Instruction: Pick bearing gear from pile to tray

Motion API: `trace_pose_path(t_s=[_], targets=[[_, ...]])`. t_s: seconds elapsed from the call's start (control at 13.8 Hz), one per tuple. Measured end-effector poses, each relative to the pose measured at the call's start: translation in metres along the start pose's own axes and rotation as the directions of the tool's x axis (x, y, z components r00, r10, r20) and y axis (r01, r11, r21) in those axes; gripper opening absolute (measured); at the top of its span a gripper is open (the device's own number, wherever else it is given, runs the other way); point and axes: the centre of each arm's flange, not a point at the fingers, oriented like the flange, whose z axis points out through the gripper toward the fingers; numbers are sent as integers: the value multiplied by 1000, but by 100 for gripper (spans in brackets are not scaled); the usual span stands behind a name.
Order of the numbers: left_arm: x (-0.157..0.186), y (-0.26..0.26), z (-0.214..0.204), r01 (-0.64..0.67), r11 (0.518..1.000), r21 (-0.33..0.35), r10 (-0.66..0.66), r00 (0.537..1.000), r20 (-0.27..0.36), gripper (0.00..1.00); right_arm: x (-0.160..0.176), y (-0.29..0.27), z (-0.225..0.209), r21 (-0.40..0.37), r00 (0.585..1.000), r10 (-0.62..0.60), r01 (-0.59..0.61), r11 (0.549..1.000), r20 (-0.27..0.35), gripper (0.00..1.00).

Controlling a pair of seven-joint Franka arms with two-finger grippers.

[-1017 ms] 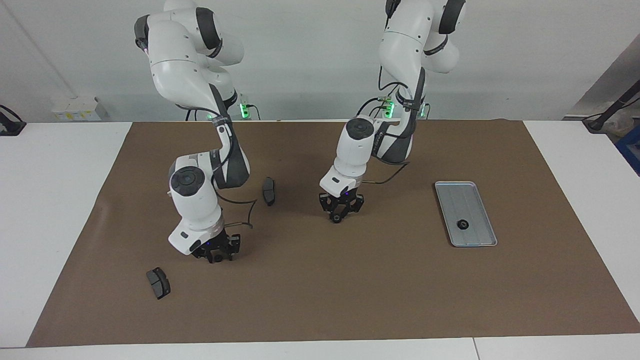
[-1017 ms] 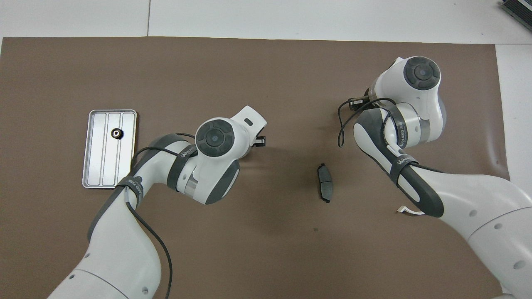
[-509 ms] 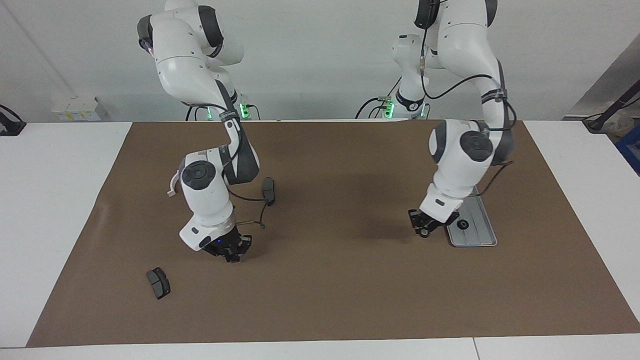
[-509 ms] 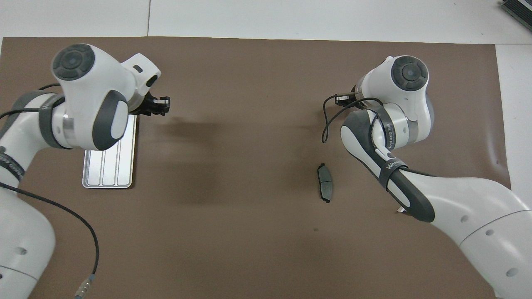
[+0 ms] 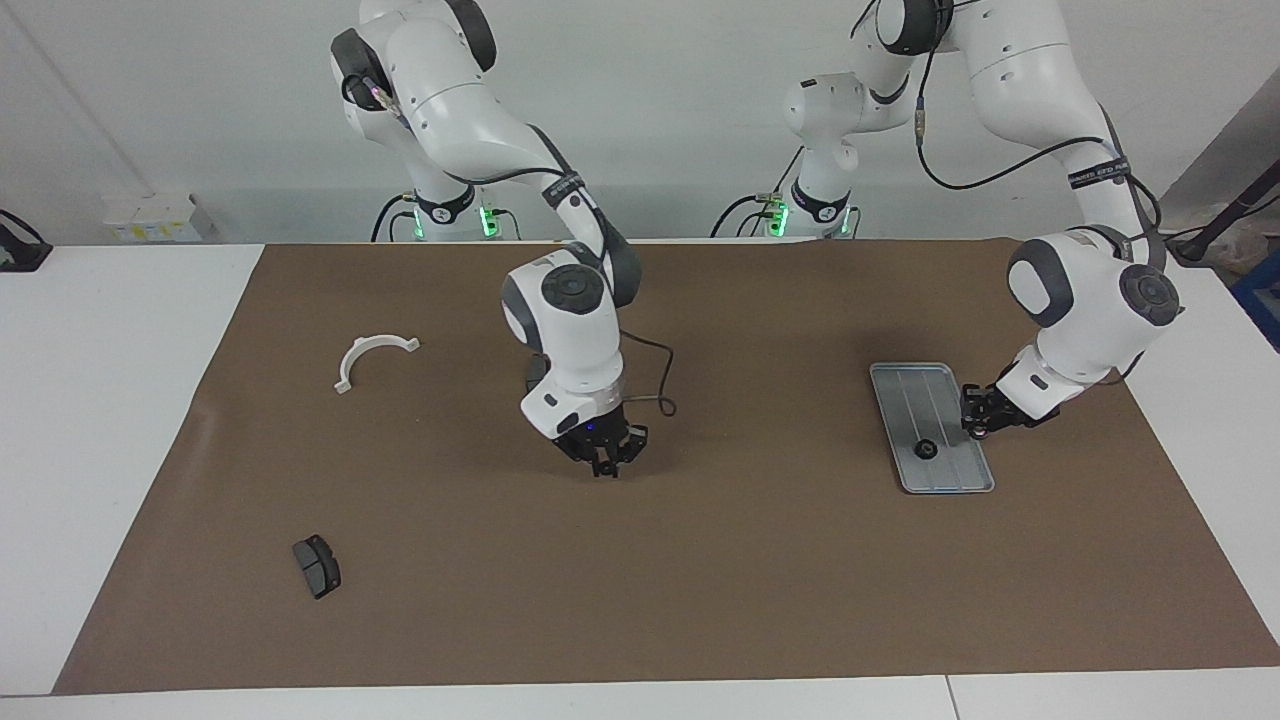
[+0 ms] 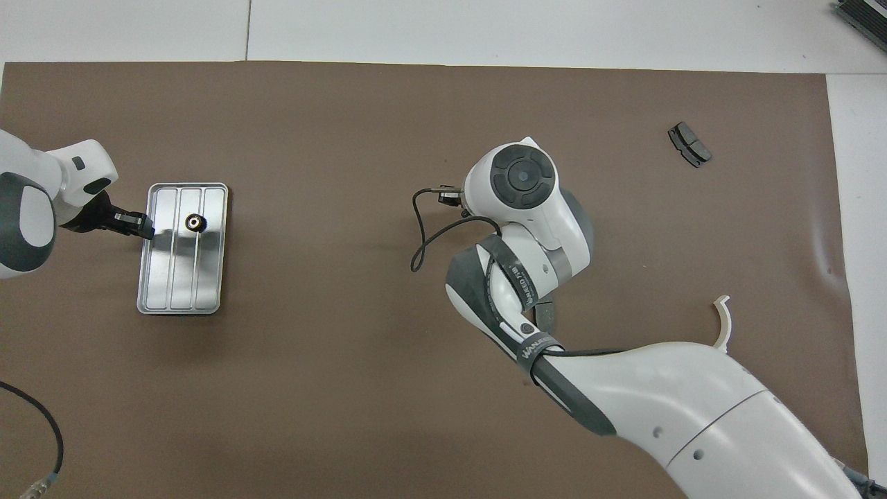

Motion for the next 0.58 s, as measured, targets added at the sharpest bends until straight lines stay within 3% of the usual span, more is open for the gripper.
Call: trace_pose_path(t_s=[0.07,0.29,0.44,0.58], targets=[[-5,4,6,-6,1000,-2,6,1000,1,44,-11,-14,0,2,1000,2,-2,1000,4,23],[-10,17,12,-22,1000,1,22,1000,-11,78,-40,-42,3,0,1000,-11,11,1000,21,23],[-4,22,3,-28,999,19,29,998,-56,99,-50,-47,9,-9,999,-26,27,1000,35,23],[10,41,-9,16,999,35,-12,992,-125,100,-61,-49,16,-19,998,-38,39,999,50,24]])
